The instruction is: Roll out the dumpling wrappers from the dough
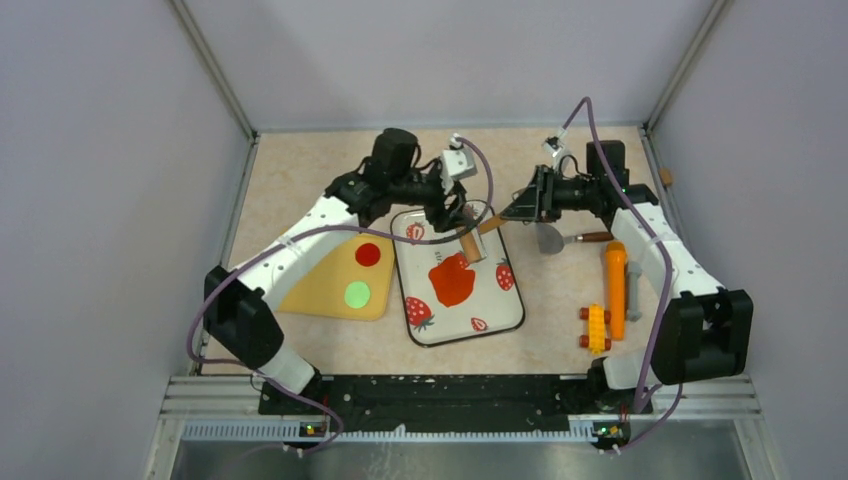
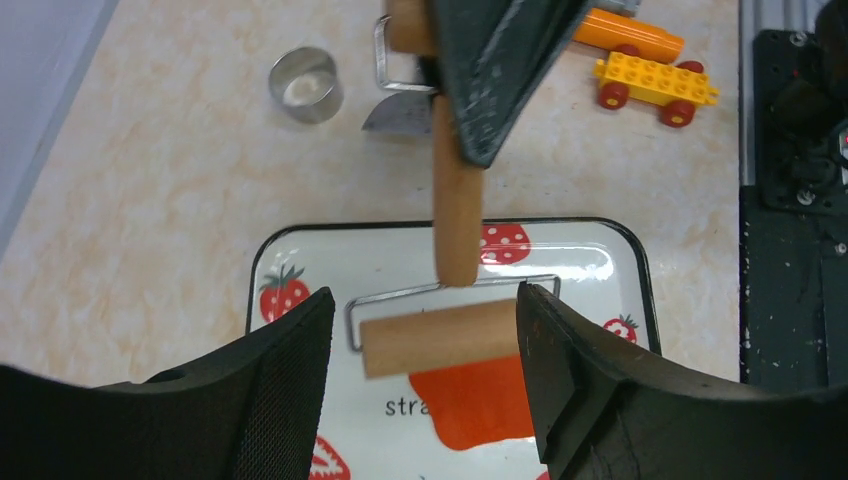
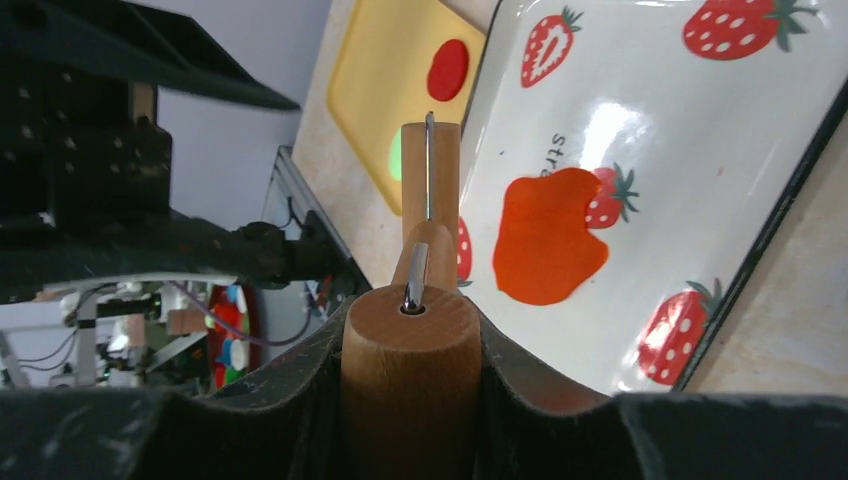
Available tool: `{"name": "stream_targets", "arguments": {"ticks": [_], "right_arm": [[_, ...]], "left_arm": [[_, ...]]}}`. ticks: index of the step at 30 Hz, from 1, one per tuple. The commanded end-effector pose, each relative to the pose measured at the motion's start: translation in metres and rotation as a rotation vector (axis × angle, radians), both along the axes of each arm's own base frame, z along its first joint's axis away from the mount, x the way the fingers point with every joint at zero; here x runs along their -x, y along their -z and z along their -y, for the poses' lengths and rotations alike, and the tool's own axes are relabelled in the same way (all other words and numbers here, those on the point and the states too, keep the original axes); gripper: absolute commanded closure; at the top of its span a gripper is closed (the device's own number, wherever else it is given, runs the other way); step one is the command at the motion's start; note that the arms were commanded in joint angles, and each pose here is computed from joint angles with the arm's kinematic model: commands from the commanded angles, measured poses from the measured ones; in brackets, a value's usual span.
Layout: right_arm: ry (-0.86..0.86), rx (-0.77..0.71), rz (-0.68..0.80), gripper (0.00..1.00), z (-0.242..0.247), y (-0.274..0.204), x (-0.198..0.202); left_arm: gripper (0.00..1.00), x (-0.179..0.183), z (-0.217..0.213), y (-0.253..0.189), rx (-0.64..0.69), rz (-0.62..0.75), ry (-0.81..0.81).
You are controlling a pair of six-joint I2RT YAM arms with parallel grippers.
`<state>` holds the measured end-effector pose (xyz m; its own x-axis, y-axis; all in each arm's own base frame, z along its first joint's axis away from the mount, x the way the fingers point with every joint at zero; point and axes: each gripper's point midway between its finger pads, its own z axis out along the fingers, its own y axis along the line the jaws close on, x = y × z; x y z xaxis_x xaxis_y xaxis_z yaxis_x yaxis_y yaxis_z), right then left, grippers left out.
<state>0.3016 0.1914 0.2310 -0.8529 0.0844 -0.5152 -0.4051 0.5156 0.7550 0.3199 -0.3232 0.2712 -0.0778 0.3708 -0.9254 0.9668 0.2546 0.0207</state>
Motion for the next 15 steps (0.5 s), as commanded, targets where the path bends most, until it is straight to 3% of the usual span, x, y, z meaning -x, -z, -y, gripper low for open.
{"name": "stream_targets", "arguments": {"ticks": [1,11,15], "right_arm": [[-0.058,-0.139,0.039,1.00,-0.012,-0.033,0.007],[-0.048,-0.165,0.030,1.00,-0.012,-0.035,0.013],[-0.036,-0.159,0.026,1.00,-0.011,-0.032,0.014]], "left_arm": [[0.30,0.003,0.026,0.005,-0.055,0.144,0.104],[0.39,0.001,0.063,0.024,-0.076,0.088,0.125],[0.54,0.011,0.069,0.028,-0.087,0.084,0.161]]}}
